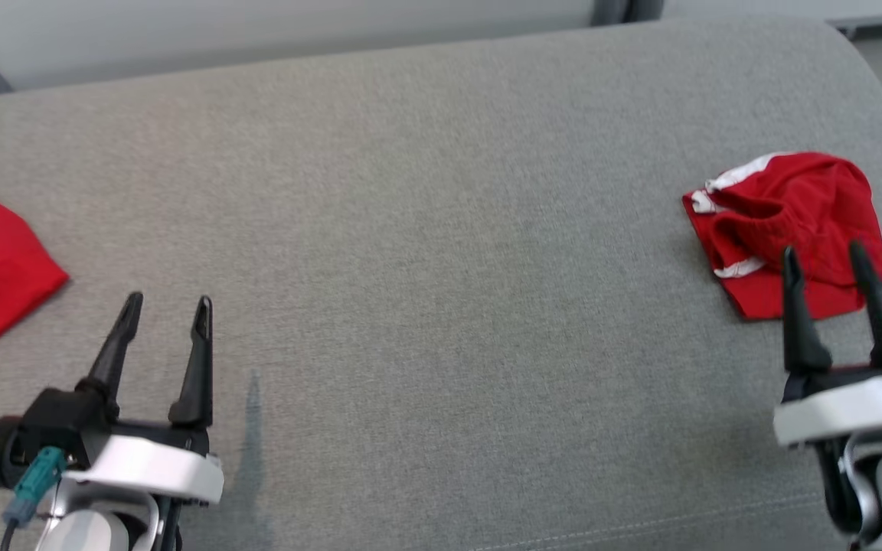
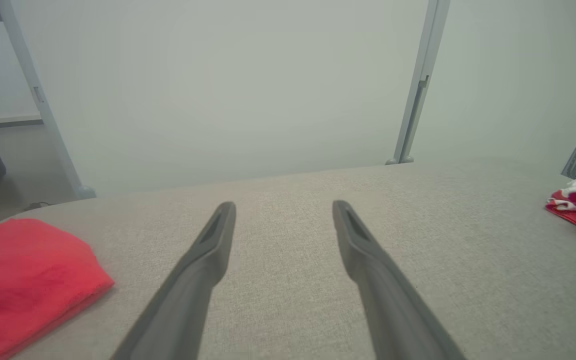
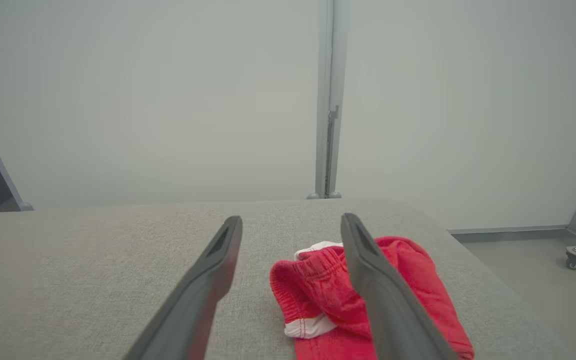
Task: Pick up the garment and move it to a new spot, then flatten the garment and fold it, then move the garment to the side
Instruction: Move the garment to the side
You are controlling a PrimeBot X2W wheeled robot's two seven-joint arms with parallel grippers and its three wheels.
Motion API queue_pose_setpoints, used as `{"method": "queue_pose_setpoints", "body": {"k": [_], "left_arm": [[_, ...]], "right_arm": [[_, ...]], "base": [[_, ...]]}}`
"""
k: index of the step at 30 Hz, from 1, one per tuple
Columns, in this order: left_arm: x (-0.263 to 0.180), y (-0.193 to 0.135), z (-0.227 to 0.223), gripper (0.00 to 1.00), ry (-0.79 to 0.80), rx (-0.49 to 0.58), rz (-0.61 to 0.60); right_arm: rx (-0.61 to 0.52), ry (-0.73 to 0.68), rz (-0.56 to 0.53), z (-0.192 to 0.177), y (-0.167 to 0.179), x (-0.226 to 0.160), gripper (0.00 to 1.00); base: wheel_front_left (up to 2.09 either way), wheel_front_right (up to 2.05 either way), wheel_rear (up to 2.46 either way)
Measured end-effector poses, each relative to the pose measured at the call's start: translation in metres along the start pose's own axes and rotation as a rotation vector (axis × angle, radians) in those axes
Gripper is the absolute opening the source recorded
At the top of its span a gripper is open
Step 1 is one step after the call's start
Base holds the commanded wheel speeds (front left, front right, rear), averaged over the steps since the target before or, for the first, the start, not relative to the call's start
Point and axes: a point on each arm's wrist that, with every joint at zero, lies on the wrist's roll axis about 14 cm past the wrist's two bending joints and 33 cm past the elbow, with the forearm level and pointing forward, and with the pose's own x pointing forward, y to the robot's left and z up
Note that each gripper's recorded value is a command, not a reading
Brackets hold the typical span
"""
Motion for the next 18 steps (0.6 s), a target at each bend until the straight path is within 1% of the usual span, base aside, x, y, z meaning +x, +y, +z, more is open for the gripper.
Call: {"method": "queue_pose_setpoints", "body": {"k": [3, 9, 18], "left_arm": [[-0.019, 0.007, 0.003, 1.00, 0.008, 0.000, 0.031], [-0.052, 0.016, 0.008, 1.00, 0.009, -0.016, 0.079], [-0.088, 0.019, 0.007, 1.00, 0.027, -0.036, 0.121]], "right_arm": [[0.014, 0.018, 0.008, -0.005, 0.013, -0.020, 1.00], [0.013, 0.045, 0.026, -0.008, 0.027, -0.053, 1.00], [0.020, 0.057, 0.027, -0.004, 0.035, -0.092, 1.00]], "base": [[0.00, 0.00, 0.00], [0.00, 0.00, 0.00], [0.00, 0.00, 0.00]]}}
